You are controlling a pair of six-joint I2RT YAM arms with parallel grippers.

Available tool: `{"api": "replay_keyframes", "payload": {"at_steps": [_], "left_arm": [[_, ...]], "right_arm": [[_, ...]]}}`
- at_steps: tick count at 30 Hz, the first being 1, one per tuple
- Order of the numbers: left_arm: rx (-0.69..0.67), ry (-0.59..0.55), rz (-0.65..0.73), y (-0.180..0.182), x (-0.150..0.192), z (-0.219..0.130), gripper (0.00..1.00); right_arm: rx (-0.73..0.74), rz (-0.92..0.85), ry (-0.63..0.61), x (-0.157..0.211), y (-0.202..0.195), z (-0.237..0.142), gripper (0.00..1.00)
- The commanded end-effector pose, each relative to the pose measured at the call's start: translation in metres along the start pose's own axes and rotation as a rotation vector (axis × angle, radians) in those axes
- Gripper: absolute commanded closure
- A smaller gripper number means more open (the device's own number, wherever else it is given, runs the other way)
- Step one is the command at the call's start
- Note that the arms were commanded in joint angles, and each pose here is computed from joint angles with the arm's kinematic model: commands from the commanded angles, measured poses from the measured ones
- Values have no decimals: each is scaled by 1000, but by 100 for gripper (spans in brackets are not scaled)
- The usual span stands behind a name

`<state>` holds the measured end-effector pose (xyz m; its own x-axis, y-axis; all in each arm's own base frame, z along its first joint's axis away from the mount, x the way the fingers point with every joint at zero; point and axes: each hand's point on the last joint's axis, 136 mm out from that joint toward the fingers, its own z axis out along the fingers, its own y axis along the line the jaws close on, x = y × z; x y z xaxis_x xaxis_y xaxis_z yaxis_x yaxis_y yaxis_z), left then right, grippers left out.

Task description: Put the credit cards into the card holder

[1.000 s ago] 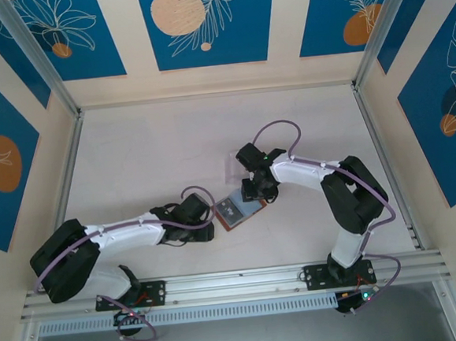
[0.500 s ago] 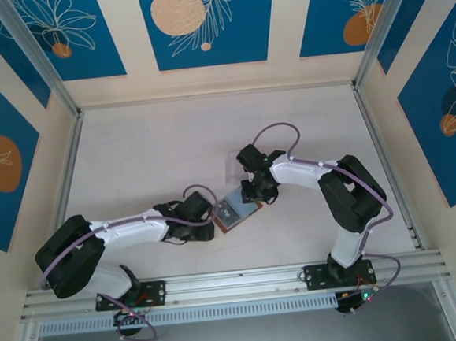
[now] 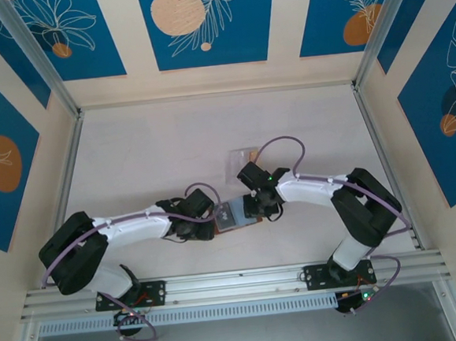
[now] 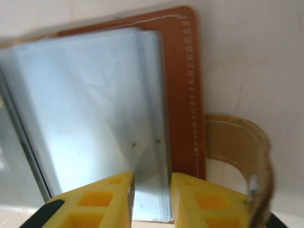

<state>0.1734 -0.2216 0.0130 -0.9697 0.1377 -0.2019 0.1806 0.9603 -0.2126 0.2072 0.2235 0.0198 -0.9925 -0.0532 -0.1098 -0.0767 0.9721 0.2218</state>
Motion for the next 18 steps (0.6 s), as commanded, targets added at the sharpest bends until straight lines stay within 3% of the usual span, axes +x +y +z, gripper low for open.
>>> {"api": "replay_keyframes", "payload": {"at_steps": [1, 4, 8, 18], "left_arm": [[212, -107, 61, -46, -31, 1, 48], [222, -126, 66, -45, -33, -12, 48], [249, -130, 81, -52, -37, -22, 49], [279, -124, 82, -64, -45, -19, 54]], "right_arm": [[85, 53, 29, 27, -21, -15, 66], [79, 5, -63, 6, -14, -41, 60], [77, -91, -112, -23, 2, -53, 61], [94, -144, -57, -47, 9, -17, 64]]}}
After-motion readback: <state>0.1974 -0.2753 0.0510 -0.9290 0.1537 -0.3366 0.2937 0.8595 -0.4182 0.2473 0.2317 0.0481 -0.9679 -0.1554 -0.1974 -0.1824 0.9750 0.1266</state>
